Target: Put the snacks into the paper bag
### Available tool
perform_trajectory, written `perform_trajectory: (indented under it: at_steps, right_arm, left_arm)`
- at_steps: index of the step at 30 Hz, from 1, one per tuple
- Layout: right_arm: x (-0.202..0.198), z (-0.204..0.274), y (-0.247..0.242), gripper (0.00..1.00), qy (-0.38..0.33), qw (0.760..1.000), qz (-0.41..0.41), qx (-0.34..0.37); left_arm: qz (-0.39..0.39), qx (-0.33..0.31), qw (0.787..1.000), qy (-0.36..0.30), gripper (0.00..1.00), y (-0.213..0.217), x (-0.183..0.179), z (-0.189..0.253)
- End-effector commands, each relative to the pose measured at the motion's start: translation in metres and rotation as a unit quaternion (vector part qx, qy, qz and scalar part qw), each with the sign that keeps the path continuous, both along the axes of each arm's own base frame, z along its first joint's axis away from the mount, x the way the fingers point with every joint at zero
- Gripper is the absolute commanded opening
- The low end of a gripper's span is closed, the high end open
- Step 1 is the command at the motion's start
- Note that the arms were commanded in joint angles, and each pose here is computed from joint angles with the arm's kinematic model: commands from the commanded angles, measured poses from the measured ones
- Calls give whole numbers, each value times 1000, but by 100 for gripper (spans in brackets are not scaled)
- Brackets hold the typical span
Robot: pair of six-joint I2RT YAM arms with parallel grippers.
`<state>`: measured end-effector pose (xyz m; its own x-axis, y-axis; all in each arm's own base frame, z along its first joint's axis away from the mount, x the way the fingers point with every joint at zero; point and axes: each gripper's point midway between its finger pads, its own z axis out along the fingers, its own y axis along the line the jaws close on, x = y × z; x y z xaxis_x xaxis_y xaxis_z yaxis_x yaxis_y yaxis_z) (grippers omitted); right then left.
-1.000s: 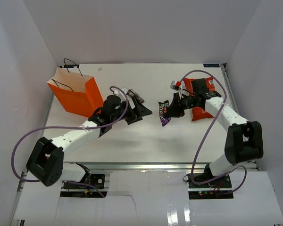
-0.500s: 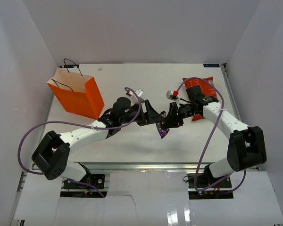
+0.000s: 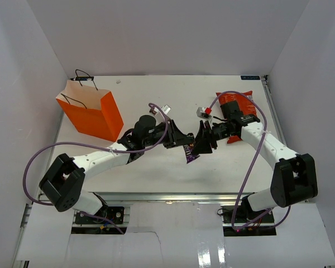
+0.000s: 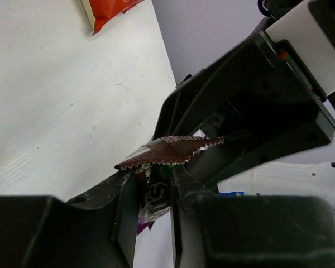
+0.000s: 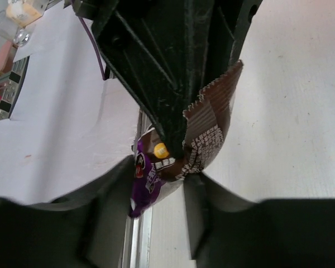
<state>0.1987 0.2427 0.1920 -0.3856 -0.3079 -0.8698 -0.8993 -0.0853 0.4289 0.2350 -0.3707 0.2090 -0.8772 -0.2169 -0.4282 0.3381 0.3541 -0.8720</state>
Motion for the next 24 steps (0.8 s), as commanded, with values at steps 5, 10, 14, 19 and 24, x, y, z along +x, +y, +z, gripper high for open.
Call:
perform_trajectory:
  at_steps: [5,10,14,19,24]
  right_arm:
    - [2,15,1,57,-32,999,-2,0]
    - [22,12,-4,66,-79,995,-32,-43]
    - [47,21,-11,68,-157,982,-62,-79]
    - [94,47,-28,68,-283,938,-161,-120]
    - [105,56,-25,68,-287,934,-185,-106]
  left_arm:
    - [12,-16,998,-54,24,7,1,36]
    - [80,39,992,-87,21,38,23,47]
    - [154,127,975,-100,20,92,41,56]
    - [304,196,918,-163,19,191,86,124]
    - [421,270,848,-176,19,280,130,169]
